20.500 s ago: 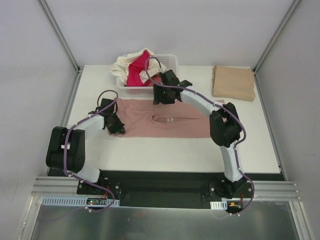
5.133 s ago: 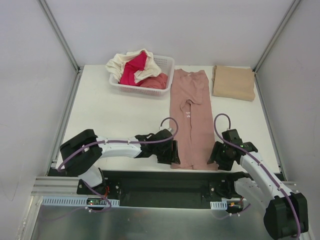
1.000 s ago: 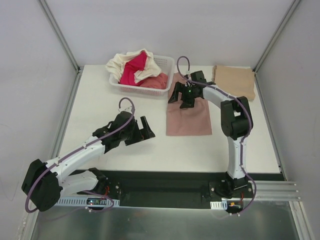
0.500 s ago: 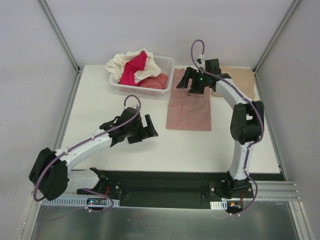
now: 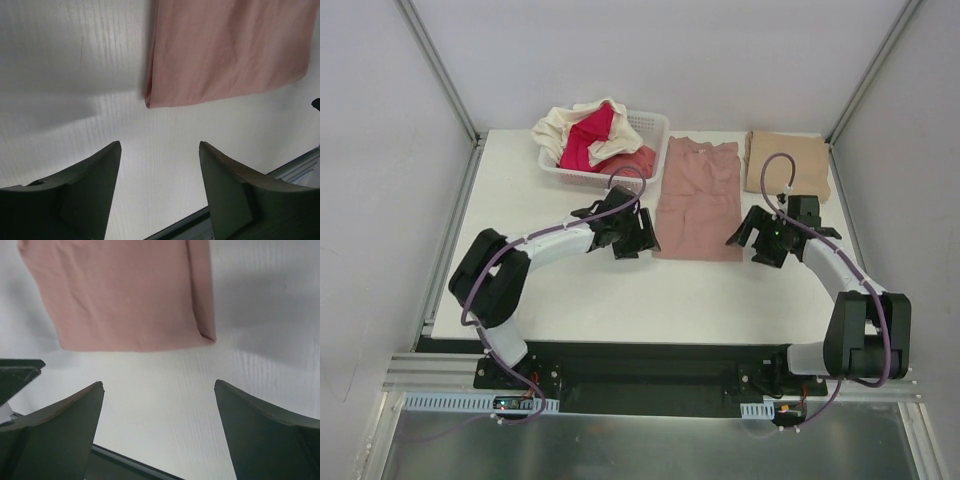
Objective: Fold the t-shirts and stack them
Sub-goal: Fold the tshirt
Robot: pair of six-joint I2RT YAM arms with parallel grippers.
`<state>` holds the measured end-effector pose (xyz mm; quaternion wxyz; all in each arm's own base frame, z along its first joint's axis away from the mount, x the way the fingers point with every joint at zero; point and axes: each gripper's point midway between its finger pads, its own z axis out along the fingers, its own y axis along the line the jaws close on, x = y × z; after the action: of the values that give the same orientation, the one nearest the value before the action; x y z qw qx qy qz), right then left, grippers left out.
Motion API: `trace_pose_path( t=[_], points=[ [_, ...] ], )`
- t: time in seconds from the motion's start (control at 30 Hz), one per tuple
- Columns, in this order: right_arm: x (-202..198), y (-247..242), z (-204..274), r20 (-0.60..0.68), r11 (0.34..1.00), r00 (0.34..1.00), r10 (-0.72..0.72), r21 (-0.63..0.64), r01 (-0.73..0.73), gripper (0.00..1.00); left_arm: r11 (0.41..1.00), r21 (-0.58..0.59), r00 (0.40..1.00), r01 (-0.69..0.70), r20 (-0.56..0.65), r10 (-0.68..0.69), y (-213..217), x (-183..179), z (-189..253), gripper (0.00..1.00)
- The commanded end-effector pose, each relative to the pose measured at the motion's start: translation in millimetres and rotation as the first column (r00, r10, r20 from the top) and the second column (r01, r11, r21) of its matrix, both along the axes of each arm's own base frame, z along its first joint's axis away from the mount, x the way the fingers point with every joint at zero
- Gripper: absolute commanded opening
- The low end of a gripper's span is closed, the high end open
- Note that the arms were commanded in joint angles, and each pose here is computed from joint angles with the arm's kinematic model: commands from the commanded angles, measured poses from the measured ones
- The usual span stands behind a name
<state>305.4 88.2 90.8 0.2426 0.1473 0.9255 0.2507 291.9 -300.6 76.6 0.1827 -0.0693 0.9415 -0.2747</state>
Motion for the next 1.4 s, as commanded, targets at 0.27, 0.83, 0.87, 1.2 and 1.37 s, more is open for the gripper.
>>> trace_pose_path(
  t=[0.27,0.83,0.87,1.2,1.37],
  points=[
    [-26.1,-23.3,0.5,-0.007,0.997,0.998,-0.065,-0.03,0.065,0.97,1.0,0.001,0.999,-0.003,-0.044,0.003,-24.2,25.5,-29.6,0.46],
    [-21.9,-37.4,-28.4,-0.115,0.988,0.985,-0.13,-0.1,0.119,0.96,0.998,-0.041,0.996,0.046,-0.07,-0.049,-38.2,25.5,-43.1,0.0],
    [-19.9,-38.3,-30.2,-0.121,0.987,0.984,-0.131,-0.105,0.119,0.93,0.998,-0.039,0.996,0.048,-0.068,-0.051,-37.3,24.9,-43.6,0.0],
    [6.3,-25.1,-44.6,-0.164,0.993,0.981,-0.105,-0.066,0.095,0.75,0.998,-0.026,0.998,0.055,-0.034,-0.055,-33.4,26.6,-42.7,0.0],
    [5.3,-18.0,-65.7,-0.232,0.995,0.969,-0.087,-0.067,0.074,0.6,0.998,-0.021,0.998,0.061,-0.023,-0.062,-32.0,27.3,-44.4,0.0]
  ],
)
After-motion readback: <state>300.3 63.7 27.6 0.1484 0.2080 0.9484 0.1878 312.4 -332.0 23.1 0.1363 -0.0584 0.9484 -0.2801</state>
